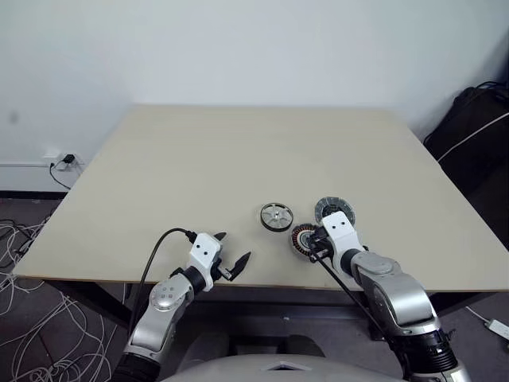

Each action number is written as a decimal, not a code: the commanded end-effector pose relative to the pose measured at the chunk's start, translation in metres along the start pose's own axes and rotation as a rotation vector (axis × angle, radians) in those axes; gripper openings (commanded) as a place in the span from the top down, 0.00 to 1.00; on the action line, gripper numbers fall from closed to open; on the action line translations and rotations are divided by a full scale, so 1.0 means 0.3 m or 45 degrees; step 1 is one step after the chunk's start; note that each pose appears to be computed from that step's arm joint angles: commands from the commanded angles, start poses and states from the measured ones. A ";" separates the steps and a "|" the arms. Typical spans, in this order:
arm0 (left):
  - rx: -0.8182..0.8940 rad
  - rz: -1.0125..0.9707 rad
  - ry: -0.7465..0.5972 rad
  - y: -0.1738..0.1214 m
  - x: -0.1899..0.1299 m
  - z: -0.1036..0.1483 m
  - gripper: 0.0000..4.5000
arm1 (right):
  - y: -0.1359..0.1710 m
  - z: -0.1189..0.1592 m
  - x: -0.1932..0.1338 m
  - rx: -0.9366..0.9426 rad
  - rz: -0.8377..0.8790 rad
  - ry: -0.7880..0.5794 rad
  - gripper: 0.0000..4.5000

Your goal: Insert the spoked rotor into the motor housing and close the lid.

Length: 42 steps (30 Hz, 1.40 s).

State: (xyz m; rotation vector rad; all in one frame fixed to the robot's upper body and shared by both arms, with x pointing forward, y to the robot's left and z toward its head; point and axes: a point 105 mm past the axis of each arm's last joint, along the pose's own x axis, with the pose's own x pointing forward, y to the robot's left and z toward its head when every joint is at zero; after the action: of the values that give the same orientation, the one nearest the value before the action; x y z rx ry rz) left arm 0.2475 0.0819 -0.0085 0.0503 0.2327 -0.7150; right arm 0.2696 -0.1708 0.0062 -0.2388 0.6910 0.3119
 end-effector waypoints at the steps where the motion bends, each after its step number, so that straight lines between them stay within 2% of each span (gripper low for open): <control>1: 0.036 -0.010 -0.077 -0.001 0.007 0.064 0.00 | -0.021 0.088 -0.013 -0.015 -0.049 -0.121 0.99; 8: 0.036 -0.009 -0.073 -0.001 0.007 0.063 0.00 | 0.008 0.084 0.011 -0.011 -0.031 -0.112 0.99; 17: 0.027 0.005 -0.054 0.013 -0.003 0.030 0.00 | 0.088 -0.039 -0.017 -0.022 0.117 0.053 0.99; 21: 0.026 0.002 -0.050 0.011 -0.005 0.026 0.00 | 0.057 -0.018 -0.028 -0.026 0.069 0.022 0.99; 30: 0.026 -0.010 -0.052 0.006 0.000 0.030 0.00 | -0.007 0.102 -0.031 -0.055 -0.022 -0.128 0.99; 37: 0.023 -0.008 -0.053 0.003 -0.004 0.029 0.00 | 0.019 0.114 -0.002 -0.061 0.002 -0.137 0.99; 42: 0.021 0.006 -0.045 0.015 -0.009 0.015 0.00 | 0.010 0.059 0.012 -0.041 -0.001 -0.071 0.99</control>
State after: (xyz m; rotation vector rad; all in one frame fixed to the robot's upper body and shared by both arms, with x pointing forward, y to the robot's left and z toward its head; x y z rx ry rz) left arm 0.2464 0.0848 -0.0091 0.0527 0.2266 -0.7120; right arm 0.2768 -0.1573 0.0100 -0.2476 0.6673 0.3453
